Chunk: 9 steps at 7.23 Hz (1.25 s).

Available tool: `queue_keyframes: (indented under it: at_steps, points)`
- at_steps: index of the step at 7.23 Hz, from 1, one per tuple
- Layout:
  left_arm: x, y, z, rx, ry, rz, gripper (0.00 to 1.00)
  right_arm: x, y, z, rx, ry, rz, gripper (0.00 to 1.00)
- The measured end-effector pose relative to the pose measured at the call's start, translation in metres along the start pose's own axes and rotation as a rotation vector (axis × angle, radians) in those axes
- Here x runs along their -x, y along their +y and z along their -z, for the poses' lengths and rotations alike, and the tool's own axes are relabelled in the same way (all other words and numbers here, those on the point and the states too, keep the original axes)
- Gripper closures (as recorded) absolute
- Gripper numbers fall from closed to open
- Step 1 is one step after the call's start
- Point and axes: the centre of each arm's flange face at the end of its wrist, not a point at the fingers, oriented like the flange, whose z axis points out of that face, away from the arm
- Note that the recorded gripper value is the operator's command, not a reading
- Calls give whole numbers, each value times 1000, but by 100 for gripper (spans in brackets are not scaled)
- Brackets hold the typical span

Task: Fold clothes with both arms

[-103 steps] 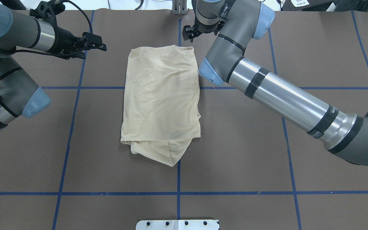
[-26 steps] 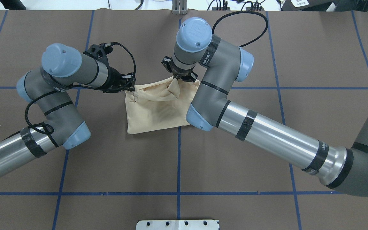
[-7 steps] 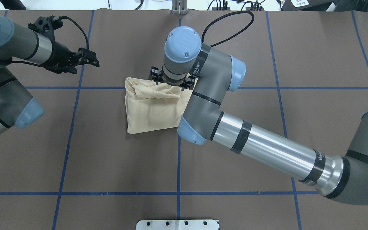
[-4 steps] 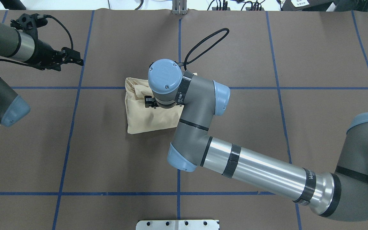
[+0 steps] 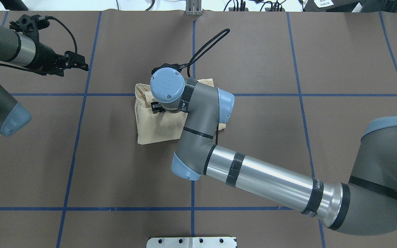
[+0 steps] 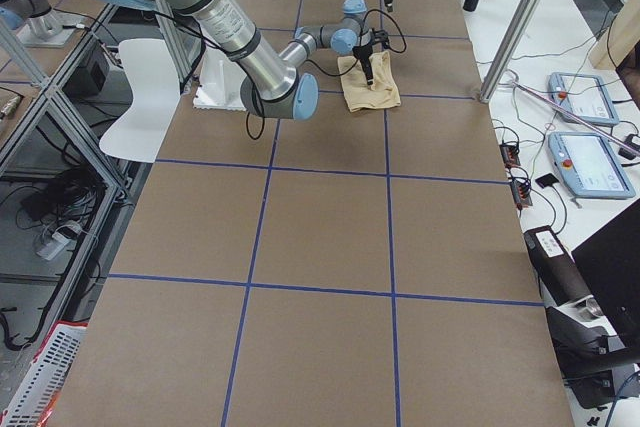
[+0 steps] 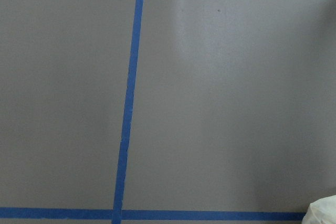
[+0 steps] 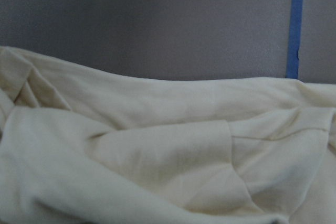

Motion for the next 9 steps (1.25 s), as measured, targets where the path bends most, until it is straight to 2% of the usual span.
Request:
queue_keyframes:
  at_steps: [3,5,7,9]
  points:
    - [2,1,-2,3,-4,5,1,-9,-49,2,-77,2,-18,3]
    - [3,1,-3,4,-5,6,1,-10,-87,7,-180,-1,-35,3]
    - [3,0,-2,2,-5,6,1,1,-118,36,-271,-3,-49,2]
    - [3,-1,0,-1,-4,4,1,2,-134,54,-297,-13,-64,1]
